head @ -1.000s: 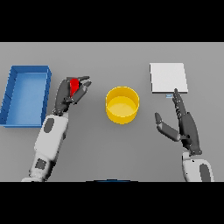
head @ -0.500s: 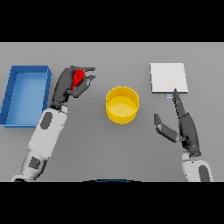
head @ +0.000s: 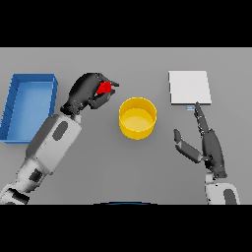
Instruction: Pick up the red beaker and tilt it to pour out 1 green nut into yellow bowl. Pick up the yellow bowl and place it on the metallic measuring scale.
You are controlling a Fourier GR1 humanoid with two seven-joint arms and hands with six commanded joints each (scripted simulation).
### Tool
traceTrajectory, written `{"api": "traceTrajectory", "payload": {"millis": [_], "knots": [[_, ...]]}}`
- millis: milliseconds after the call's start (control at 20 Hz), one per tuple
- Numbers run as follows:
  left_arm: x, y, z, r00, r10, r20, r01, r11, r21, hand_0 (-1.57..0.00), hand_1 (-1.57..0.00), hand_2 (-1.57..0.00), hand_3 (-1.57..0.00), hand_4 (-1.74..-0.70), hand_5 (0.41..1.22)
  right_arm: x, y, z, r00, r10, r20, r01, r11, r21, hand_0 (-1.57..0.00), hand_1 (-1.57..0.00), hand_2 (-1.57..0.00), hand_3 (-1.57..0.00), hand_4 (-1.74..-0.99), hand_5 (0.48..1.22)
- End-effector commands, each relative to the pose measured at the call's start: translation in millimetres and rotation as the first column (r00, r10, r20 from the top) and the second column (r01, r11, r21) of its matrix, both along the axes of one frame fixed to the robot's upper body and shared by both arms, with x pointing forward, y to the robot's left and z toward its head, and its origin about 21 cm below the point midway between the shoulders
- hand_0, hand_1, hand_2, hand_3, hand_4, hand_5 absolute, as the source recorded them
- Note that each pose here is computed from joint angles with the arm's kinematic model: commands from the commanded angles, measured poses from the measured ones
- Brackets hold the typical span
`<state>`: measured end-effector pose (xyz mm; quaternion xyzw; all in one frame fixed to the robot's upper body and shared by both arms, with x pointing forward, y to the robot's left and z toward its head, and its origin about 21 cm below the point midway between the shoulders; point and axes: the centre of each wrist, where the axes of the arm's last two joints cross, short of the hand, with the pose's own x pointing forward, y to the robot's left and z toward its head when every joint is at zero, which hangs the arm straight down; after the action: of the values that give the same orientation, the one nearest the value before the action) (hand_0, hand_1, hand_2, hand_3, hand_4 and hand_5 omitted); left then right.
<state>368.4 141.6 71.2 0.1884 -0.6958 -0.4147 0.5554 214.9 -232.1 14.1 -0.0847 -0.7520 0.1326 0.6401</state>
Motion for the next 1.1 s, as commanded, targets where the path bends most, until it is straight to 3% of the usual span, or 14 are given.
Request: {"api": "traceTrajectory", "payload": {"millis": [0, 250, 350, 500, 800, 1050], "knots": [[4.0, -5, 2, 0.999, -0.025, 0.026, 0.022, 0.996, 0.090, -1.57, -1.57, -1.57, -1.57, -1.74, 1.123, 2.1, 2, 1, 1.000, 0.000, -0.006, 0.000, 1.000, 0.008, 0.00, 0.00, 0.00, 0.00, -1.260, 0.719], [14.0, -30, 13, 0.980, -0.174, 0.096, 0.112, 0.881, 0.460, -1.57, -1.57, -1.57, -1.57, -1.74, 1.177, 5.0, 1, 4, 1.000, 0.013, -0.003, -0.013, 1.000, 0.019, 0.00, 0.00, 0.00, 0.00, -1.268, 0.722], [21.0, -37, 21, 0.968, -0.234, 0.088, 0.143, 0.807, 0.573, -1.57, -1.57, -1.57, -1.57, -1.74, 1.193, 0.3, 4, -1, 1.000, 0.018, 0.003, -0.018, 0.999, 0.028, 0.00, 0.00, 0.00, 0.00, -1.264, 0.717], [29.9, -43, 27, 0.945, -0.324, 0.049, 0.192, 0.667, 0.720, -1.57, -1.57, -1.57, -1.57, -1.61, 1.206, 4.6, 5, -2, 1.000, 0.003, -0.003, -0.003, 0.999, 0.035, 0.00, 0.00, 0.00, 0.00, -1.258, 0.697], [30.1, -79, 38, 0.904, -0.423, -0.059, 0.248, 0.408, 0.879, -1.57, -1.57, -1.57, -1.57, -1.70, 1.217, 3.0, 8, -4, 1.000, -0.019, 0.003, 0.019, 0.998, 0.053, 0.00, 0.00, 0.00, 0.00, -1.209, 0.654], [34.3, -95, 43, 0.887, -0.453, -0.085, 0.191, 0.193, 0.962, -1.57, -1.57, -1.57, -1.57, -1.73, 1.220, 1.6, 7, -6, 1.000, -0.022, 0.014, 0.022, 1.000, 0.023, 0.00, 0.00, 0.00, 0.00, -1.191, 0.649]]}}
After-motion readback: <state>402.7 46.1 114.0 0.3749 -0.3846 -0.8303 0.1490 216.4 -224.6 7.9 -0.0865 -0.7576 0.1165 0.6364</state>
